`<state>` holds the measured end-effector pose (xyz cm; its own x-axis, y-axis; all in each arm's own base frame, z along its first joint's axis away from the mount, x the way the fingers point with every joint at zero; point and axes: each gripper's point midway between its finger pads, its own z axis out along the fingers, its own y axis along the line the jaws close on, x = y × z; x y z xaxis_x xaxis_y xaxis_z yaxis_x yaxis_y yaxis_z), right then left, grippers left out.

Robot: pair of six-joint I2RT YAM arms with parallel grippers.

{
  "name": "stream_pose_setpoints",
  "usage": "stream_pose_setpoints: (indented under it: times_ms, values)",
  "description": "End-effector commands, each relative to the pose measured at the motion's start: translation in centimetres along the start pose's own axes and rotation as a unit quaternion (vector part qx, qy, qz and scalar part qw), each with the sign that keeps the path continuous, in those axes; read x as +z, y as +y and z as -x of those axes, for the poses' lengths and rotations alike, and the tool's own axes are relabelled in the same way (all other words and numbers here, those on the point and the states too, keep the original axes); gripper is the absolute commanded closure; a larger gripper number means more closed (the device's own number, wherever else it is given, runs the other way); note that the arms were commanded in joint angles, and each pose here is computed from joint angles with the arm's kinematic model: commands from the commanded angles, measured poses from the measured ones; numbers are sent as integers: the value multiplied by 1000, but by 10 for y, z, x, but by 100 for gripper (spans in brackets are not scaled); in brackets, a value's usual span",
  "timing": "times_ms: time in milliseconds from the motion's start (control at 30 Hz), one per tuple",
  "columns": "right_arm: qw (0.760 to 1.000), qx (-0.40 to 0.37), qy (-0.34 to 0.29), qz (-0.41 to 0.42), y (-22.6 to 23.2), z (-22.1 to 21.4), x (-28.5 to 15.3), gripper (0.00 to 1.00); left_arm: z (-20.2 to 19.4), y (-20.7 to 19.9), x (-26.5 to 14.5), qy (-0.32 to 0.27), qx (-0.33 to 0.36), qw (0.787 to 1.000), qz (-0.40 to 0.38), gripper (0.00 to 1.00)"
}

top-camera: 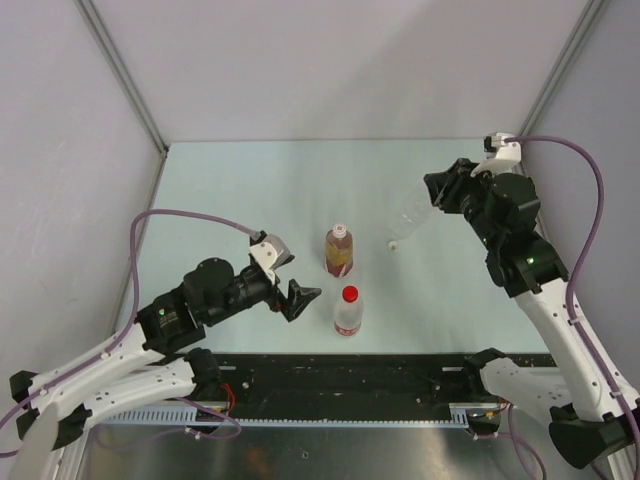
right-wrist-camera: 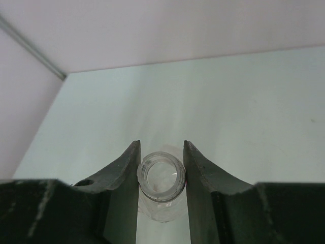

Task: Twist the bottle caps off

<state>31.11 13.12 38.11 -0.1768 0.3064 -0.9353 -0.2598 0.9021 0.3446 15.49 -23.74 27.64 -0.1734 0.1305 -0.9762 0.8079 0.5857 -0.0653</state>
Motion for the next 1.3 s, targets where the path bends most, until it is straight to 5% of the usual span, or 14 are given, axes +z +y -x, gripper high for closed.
stream_pose_setpoints:
  times_ms: [0,800,1267]
  values:
    - [997,2,16,-72,-38,-8,4,100,7,4,2,-14,1,1000,10,1]
    - [968,3,58,-244,-151,-120,24,99,-1,-1,17,18,12,1000,-2,1]
    - [974,-17,66,-218,-132,-125,25,38,-2,-3,16,18,6,1000,-7,1]
